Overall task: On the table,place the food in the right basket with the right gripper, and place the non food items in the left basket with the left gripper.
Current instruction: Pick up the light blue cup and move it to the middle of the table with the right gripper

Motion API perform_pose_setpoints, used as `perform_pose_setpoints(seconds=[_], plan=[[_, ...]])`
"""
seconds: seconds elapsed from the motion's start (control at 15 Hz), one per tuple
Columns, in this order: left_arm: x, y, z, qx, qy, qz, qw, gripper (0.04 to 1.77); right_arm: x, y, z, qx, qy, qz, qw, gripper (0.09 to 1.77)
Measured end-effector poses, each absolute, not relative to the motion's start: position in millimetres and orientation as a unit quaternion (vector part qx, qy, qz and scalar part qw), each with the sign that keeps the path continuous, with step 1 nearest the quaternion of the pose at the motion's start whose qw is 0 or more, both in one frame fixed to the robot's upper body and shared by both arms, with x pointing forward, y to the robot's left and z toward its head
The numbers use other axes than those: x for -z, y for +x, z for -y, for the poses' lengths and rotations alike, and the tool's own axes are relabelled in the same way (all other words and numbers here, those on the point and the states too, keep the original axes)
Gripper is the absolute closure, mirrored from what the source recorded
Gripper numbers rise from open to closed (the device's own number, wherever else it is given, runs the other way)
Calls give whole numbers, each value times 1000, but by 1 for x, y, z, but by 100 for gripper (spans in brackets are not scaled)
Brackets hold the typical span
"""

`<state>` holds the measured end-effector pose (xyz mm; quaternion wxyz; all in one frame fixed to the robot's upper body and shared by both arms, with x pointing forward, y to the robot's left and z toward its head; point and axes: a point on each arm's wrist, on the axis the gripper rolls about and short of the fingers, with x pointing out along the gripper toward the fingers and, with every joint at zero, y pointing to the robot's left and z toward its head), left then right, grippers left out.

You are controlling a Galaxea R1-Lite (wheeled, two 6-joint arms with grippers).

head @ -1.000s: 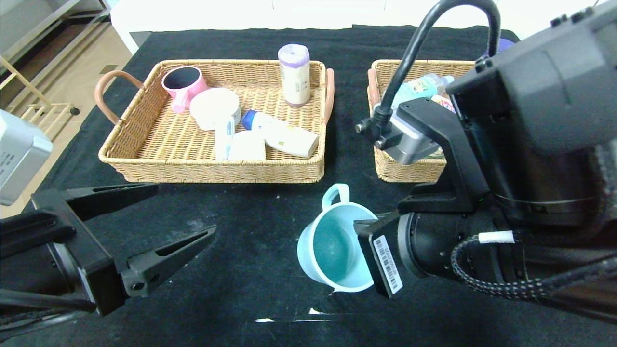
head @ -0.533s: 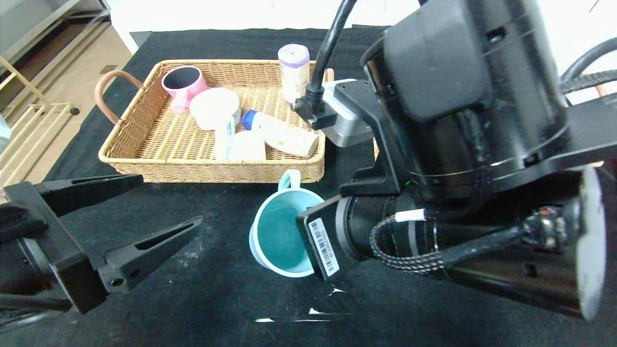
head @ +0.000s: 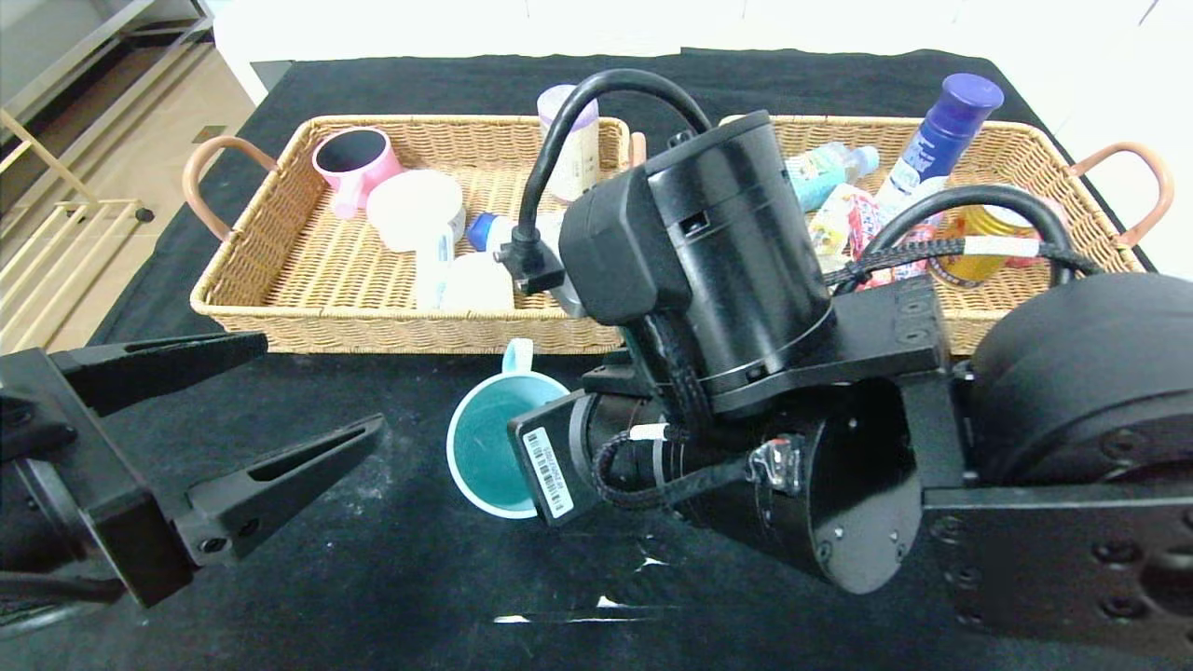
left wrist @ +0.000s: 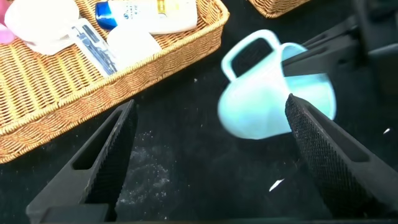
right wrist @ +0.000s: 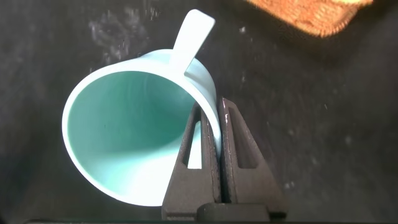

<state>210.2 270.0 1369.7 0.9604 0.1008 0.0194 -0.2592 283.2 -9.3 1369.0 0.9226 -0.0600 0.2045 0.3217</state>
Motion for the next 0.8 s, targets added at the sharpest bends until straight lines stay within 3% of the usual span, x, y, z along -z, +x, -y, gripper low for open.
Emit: perform_pose_setpoints(seconds=[0.4, 0.8], plan=[[-1370, 210, -270, 259, 102, -18, 960, 9, -1346, 308, 2, -282, -66, -212, 933, 169], [-1368, 210, -270, 263, 104, -21, 959, 9, -1340, 310, -4, -283, -69, -213, 933, 169]])
